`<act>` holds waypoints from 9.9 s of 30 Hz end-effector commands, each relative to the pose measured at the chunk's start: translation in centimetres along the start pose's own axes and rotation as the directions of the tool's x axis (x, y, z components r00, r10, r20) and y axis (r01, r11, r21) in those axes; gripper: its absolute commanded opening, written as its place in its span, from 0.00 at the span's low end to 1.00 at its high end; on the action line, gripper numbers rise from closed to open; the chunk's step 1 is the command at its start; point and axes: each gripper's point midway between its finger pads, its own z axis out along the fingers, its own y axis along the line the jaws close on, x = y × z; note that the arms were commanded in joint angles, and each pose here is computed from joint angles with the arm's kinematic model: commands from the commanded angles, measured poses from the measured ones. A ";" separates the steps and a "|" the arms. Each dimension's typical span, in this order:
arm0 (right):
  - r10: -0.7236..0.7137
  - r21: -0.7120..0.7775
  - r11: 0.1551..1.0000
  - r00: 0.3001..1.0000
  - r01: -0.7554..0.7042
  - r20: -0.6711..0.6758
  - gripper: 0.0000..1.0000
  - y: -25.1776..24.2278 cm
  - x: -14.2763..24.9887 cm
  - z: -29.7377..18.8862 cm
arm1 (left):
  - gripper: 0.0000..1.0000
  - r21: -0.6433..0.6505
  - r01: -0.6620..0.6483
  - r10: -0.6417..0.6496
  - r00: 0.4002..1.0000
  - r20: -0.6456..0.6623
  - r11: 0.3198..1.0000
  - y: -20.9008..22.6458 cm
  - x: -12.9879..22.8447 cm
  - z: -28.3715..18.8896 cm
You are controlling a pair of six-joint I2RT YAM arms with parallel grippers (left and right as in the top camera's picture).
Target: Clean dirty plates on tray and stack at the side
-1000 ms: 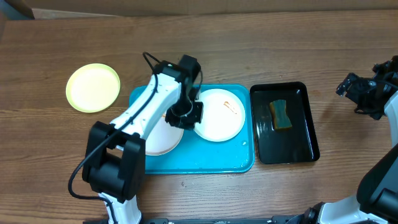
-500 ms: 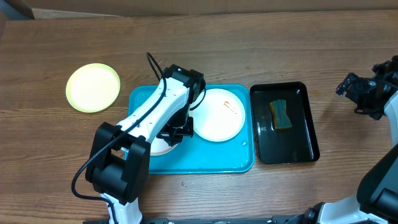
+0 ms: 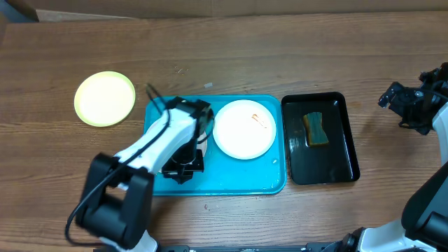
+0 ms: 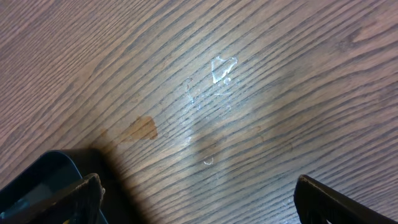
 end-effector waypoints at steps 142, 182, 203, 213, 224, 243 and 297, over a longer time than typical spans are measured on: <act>-0.421 -0.009 0.902 0.876 0.431 -0.234 0.33 12.1 17.1 4.2 | 0.33 0.267 -0.152 0.040 0.923 0.382 0.952 -12.3 -9.1 -2.1; -0.408 0.020 0.898 0.849 0.439 -0.336 0.84 11.4 17.6 2.0 | 0.12 0.151 -0.270 0.180 0.881 0.438 0.951 -10.1 -10.7 -1.9; -0.402 0.024 0.899 0.848 0.437 -0.346 0.44 9.9 19.6 3.7 | 0.30 0.282 -0.120 0.027 0.949 0.314 0.952 -10.8 -8.8 -1.2; -0.397 0.020 0.906 0.864 0.423 -0.309 0.07 10.8 17.9 3.4 | 0.34 0.286 -0.074 -0.020 0.950 0.311 0.955 -10.5 -9.1 -1.2; -0.394 0.016 0.910 0.876 0.414 -0.279 0.04 12.6 15.4 1.0 | 0.04 0.294 -0.036 -0.054 0.955 0.293 0.955 -10.4 -8.9 -1.1; -0.325 -0.008 0.942 0.910 0.335 -0.256 0.04 14.6 13.6 -1.1 | 0.04 0.337 0.093 -0.188 0.947 0.262 0.937 -10.0 -9.6 -1.3; -0.407 -0.099 0.913 0.873 0.395 -0.269 0.59 13.0 18.3 4.6 | 0.04 0.350 0.076 -0.179 0.945 0.274 0.934 -10.3 -9.9 -1.4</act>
